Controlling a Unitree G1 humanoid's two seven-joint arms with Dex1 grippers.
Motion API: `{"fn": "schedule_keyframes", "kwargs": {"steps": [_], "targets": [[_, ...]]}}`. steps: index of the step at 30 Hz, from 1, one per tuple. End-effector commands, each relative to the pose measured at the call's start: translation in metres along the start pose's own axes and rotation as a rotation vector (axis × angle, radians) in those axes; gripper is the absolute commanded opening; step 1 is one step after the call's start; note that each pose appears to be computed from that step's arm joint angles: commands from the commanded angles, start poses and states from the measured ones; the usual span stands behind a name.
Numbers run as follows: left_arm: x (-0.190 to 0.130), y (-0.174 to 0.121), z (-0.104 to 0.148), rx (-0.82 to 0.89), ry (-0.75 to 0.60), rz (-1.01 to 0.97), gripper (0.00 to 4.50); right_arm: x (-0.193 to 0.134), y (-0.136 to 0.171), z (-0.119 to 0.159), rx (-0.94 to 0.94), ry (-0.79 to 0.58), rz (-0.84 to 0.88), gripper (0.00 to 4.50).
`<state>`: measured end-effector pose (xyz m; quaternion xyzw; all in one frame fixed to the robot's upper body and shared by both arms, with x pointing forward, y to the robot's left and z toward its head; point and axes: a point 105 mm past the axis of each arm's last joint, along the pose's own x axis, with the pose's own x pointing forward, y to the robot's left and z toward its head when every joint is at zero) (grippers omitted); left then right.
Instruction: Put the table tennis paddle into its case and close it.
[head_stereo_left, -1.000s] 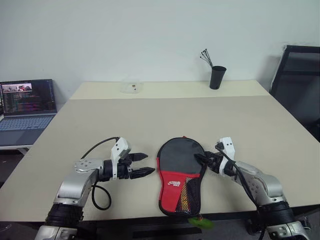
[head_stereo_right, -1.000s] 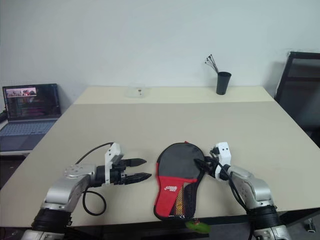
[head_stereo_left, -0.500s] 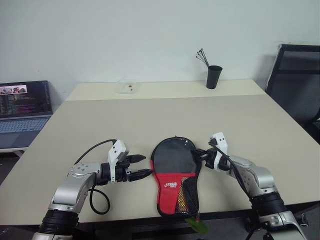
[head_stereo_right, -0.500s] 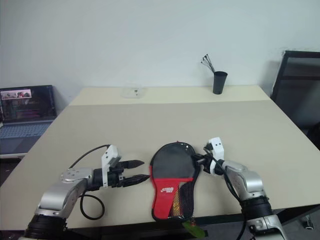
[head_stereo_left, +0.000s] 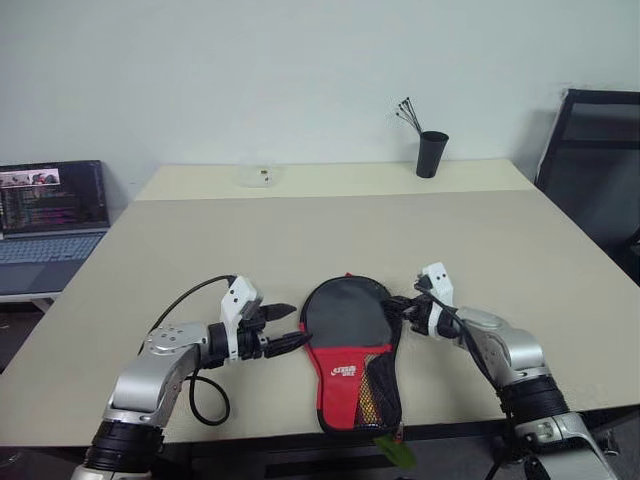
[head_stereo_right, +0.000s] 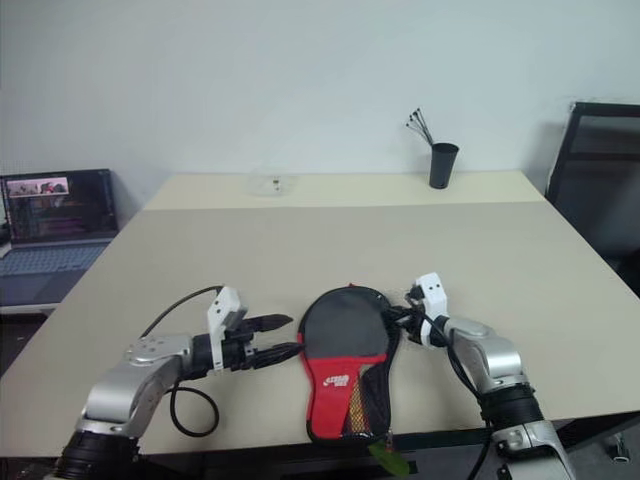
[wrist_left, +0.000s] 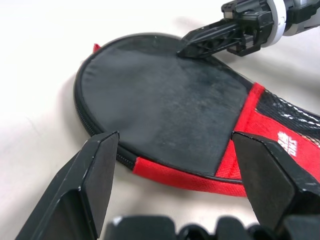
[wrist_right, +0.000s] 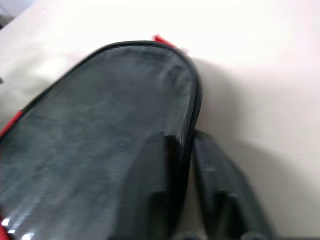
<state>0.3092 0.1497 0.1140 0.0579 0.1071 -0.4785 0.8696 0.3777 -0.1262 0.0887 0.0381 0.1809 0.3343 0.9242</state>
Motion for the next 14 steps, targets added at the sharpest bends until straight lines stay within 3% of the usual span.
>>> {"fn": "schedule_keyframes", "kwargs": {"steps": [1, 2, 8, 14], "targets": [[0.004, -0.005, 0.014, 0.047, -0.043, 0.015, 3.91, -0.023, -0.027, 0.017, -0.005, -0.054, -0.052, 2.37], [0.002, -0.004, 0.013, 0.048, -0.047, 0.023, 3.91, -0.033, -0.033, 0.018, 0.011, -0.066, -0.068, 2.67], [0.001, -0.002, 0.006, 0.042, -0.055, 0.051, 3.91, -0.083, -0.05, 0.038, 0.069, -0.161, -0.125, 2.67], [-0.002, 0.003, 0.009, 0.042, -0.079, 0.059, 3.91, -0.101, -0.003, 0.039, -0.011, -0.109, -0.002, 2.67]]}}
